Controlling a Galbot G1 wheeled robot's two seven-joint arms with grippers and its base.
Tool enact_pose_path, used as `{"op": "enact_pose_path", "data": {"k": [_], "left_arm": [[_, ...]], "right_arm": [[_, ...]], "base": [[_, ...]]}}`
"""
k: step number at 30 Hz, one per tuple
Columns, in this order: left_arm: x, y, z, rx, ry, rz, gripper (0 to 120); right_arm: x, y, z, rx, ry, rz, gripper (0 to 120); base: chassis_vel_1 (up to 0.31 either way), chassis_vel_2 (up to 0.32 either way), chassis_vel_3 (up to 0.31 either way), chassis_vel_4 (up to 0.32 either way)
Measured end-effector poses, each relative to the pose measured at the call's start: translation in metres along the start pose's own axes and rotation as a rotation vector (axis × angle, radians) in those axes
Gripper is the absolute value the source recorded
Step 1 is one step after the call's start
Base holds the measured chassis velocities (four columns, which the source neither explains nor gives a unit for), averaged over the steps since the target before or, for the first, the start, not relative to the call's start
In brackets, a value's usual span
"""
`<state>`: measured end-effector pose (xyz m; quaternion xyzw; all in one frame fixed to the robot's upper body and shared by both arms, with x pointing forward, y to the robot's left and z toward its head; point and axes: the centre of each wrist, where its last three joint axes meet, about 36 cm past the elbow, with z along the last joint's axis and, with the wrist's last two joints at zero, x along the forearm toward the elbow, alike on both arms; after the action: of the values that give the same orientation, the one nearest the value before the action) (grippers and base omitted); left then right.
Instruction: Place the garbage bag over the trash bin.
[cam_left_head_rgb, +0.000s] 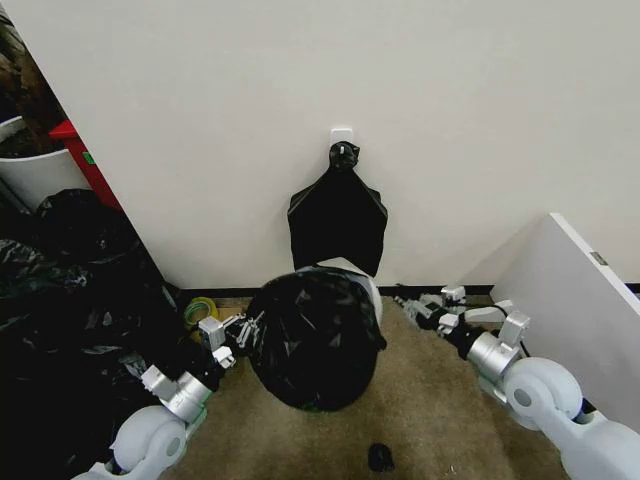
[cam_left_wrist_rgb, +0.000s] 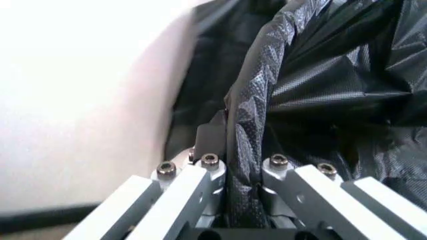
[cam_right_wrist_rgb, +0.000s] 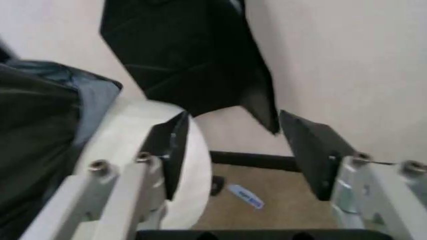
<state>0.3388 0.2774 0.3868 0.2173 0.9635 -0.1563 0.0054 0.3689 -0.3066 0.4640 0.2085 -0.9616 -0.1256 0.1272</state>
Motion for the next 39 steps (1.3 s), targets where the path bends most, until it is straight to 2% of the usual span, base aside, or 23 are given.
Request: {"op": "enact_pose_path", "data": {"k": [2,5,6,8,9,10,11,13,15,17,18,23,28,31,33,35,39], "left_arm": [[-0.002,-0.004,-0.003,0.008,0.021,-0.03,3],[-0.008,-0.014,-0.01,0.033,0.104,-0.126,3],[-0.008,-0.014,-0.01,0.033,0.104,-0.126,3],[-0.009,-0.016,-0.012,0.042,0.13,-0.152,3],[-0.01,-0.019,-0.012,0.046,0.16,-0.185,3],[-0.01,-0.019,-0.012,0.046,0.16,-0.185,3],[-0.011,-0.021,-0.011,0.051,0.182,-0.214,3],[-0.013,-0.028,-0.006,0.075,0.218,-0.256,3],[-0.014,-0.03,-0.004,0.082,0.225,-0.262,3],[-0.017,-0.043,0.01,0.108,0.252,-0.26,3],[-0.017,-0.043,0.01,0.108,0.252,-0.26,3],[-0.022,-0.071,0.029,0.107,0.285,-0.235,3],[-0.023,-0.082,0.032,0.084,0.283,-0.225,3],[-0.023,-0.09,0.034,0.065,0.276,-0.217,3],[-0.023,-0.09,0.034,0.059,0.273,-0.216,3],[-0.022,-0.092,0.035,0.04,0.263,-0.213,3],[-0.021,-0.093,0.035,0.016,0.253,-0.201,3]], "right_arm": [[0.003,0.008,-0.003,0.003,-0.002,0.023,58],[0.012,0.047,-0.014,-0.007,-0.028,0.1,73],[0.012,0.047,-0.014,-0.007,-0.028,0.1,73],[0.018,0.069,-0.019,-0.019,-0.034,0.099,79],[0.028,0.095,-0.024,-0.035,-0.029,0.078,85],[0.028,0.095,-0.024,-0.035,-0.029,0.078,85],[0.035,0.113,-0.025,-0.054,-0.012,0.059,89],[0.043,0.137,-0.025,-0.084,0.034,0.03,81],[0.044,0.141,-0.024,-0.091,0.049,0.022,77],[0.043,0.155,-0.017,-0.111,0.126,0.01,64],[0.043,0.155,-0.017,-0.111,0.126,0.01,64],[0.02,0.166,-0.004,-0.126,0.254,0.025,41],[0.003,0.176,0.003,-0.122,0.318,0.045,29],[-0.018,0.181,0.019,-0.105,0.38,0.092,12],[-0.022,0.181,0.023,-0.097,0.392,0.107,11],[-0.036,0.181,0.036,-0.071,0.427,0.156,1],[-0.054,0.183,0.049,-0.044,0.45,0.193,0]], "base": [[0.0,0.0,0.0,0.0],[0.0,0.0,0.0,0.0],[0.0,0.0,0.0,0.0],[0.0,0.0,0.0,0.0],[0.0,0.0,0.0,0.0],[0.0,0.0,0.0,0.0],[0.0,0.0,0.0,0.0],[0.0,0.0,0.0,0.0],[0.0,0.0,0.0,0.0],[0.0,0.0,0.0,0.0],[0.0,0.0,0.0,0.0],[0.0,0.0,0.0,0.0],[0.0,0.0,0.0,0.0],[0.0,0.0,0.0,0.0],[0.0,0.0,0.0,0.0],[0.0,0.0,0.0,0.0],[0.0,0.0,0.0,0.0]]}}
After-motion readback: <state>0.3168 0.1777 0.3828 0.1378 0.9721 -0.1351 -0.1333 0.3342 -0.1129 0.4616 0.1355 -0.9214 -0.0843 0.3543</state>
